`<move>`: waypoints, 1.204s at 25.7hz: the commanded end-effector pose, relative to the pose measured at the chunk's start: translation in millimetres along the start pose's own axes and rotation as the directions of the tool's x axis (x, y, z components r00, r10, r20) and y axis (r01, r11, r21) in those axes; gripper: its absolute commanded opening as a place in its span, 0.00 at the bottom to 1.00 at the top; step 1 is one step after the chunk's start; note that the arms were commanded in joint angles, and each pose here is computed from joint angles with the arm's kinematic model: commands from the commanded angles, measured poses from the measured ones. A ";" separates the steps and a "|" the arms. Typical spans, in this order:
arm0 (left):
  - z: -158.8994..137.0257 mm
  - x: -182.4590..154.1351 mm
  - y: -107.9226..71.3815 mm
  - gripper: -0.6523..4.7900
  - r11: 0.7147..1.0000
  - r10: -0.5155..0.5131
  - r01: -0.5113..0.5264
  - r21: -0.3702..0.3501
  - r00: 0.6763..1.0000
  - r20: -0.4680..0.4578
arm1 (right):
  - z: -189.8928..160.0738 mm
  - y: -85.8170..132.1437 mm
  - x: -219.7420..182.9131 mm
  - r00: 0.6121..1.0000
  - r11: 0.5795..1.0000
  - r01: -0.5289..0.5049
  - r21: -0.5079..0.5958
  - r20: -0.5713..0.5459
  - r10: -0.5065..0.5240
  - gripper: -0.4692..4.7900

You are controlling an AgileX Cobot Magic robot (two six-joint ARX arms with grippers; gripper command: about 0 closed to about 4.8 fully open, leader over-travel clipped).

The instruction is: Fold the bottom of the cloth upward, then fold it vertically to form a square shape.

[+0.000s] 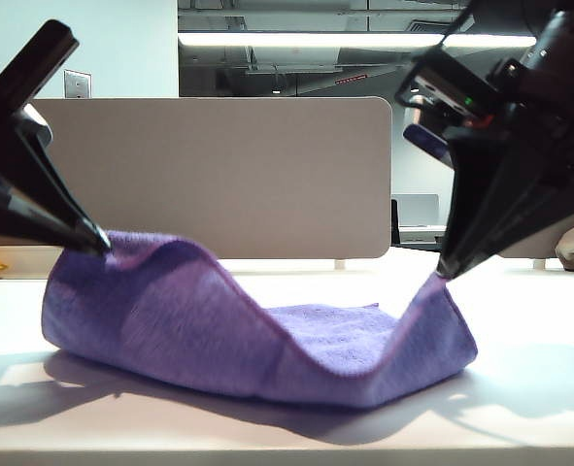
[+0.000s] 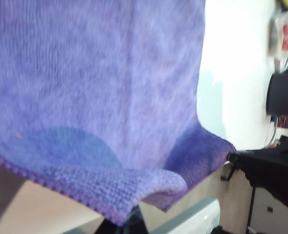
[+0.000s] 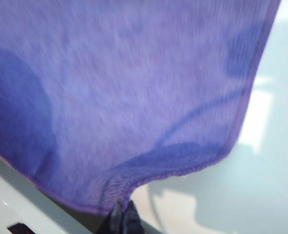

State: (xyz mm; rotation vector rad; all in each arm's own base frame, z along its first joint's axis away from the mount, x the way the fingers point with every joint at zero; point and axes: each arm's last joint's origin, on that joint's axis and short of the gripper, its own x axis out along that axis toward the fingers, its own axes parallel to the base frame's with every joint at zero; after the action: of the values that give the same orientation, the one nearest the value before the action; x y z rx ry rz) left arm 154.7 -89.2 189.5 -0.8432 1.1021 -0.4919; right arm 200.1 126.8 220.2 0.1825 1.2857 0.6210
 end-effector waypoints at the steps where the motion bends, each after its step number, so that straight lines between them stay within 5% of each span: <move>1: 13.3 -8.1 -10.7 0.11 1.000 -0.012 0.013 -0.007 0.996 0.092 | 11.8 0.2 -5.3 0.999 1.000 0.000 0.022 0.048 -0.001 0.09; 10: 45.3 -25.3 5.6 0.11 0.992 0.042 -0.010 -0.124 0.965 0.258 | 54.4 -2.8 -9.1 0.990 0.996 -0.043 0.076 0.139 0.032 0.09; 16: 65.3 -10.5 12.6 0.11 0.988 0.017 0.022 -0.155 0.970 0.244 | 88.6 1.0 -7.9 0.984 0.994 -0.066 0.086 0.170 0.051 0.09; 25: 110.1 10.5 -2.2 0.11 0.992 0.039 -0.010 -0.126 0.974 0.225 | 116.0 -16.7 3.4 0.985 0.989 -0.064 0.136 0.166 0.041 0.09; 31: 119.3 19.0 14.4 0.11 0.983 0.088 -0.053 -0.173 0.975 0.204 | 123.3 -38.0 2.2 0.979 0.976 -0.101 0.195 0.194 0.063 0.09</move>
State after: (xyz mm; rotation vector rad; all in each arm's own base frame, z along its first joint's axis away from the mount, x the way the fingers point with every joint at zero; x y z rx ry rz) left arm 269.8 -53.9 190.0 -0.9865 0.9905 -0.2343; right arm 325.2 123.3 235.3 0.4353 1.1768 0.5089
